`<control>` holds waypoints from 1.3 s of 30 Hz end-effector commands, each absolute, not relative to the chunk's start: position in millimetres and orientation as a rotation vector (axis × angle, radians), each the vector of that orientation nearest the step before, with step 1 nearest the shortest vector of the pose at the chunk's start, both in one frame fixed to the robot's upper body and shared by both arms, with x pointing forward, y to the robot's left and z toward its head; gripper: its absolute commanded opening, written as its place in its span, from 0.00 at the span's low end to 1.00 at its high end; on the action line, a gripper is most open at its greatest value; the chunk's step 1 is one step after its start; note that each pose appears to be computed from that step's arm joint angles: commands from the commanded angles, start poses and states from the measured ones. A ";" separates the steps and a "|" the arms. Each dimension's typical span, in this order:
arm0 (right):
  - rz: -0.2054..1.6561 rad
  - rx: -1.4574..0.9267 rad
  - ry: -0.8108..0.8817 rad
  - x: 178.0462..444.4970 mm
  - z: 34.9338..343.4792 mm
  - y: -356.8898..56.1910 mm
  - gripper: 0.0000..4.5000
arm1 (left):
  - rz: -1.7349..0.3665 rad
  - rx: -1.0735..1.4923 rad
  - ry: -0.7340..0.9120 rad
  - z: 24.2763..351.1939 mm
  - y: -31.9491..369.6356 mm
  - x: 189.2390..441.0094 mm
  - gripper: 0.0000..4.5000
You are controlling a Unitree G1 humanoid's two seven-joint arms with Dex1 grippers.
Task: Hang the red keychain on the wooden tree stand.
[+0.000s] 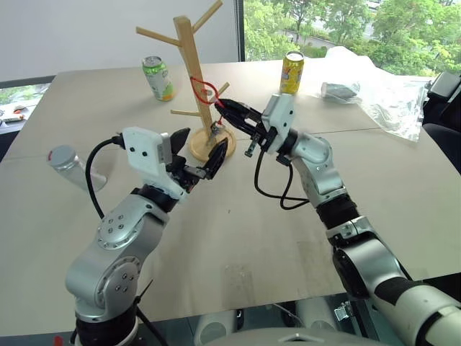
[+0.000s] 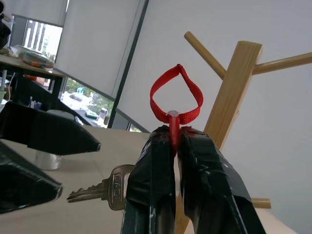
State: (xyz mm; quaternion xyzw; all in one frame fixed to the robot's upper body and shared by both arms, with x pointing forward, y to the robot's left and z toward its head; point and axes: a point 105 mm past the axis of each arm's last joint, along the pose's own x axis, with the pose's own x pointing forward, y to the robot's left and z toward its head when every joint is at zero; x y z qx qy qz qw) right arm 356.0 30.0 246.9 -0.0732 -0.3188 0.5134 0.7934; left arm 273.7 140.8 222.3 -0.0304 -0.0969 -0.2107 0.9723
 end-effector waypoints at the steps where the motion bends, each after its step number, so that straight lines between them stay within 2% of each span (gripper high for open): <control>1: 1.057 -0.147 -0.743 362.0 262.1 28.4 0.02 | -0.428 -0.049 -0.247 234.8 139.8 268.3 1.00; 12: 1.036 -0.152 -0.664 376.8 241.0 36.0 0.02 | -0.419 -0.063 -0.255 236.5 139.6 268.7 1.00; 25: 0.999 -0.138 -0.630 387.8 239.1 45.3 0.02 | -0.414 -0.070 -0.248 235.5 138.4 270.2 1.00; 26: 1.000 -0.134 -0.624 388.4 238.3 45.4 0.18 | -0.415 -0.070 -0.247 235.6 138.2 270.4 1.00; 27: 0.998 -0.129 -0.619 389.0 237.8 45.0 0.25 | -0.415 -0.069 -0.248 235.7 138.1 270.5 1.00; 30: 0.983 -0.115 -0.610 391.4 236.3 41.9 0.54 | -0.411 -0.069 -0.251 236.6 138.6 271.1 1.00; 34: 0.964 -0.096 -0.592 394.1 231.3 36.9 0.99 | -0.410 -0.067 -0.258 238.8 138.3 272.6 1.00; 39: 0.897 -0.064 -0.520 404.1 213.8 17.6 0.99 | -0.312 -0.015 -0.266 238.3 148.5 283.5 1.00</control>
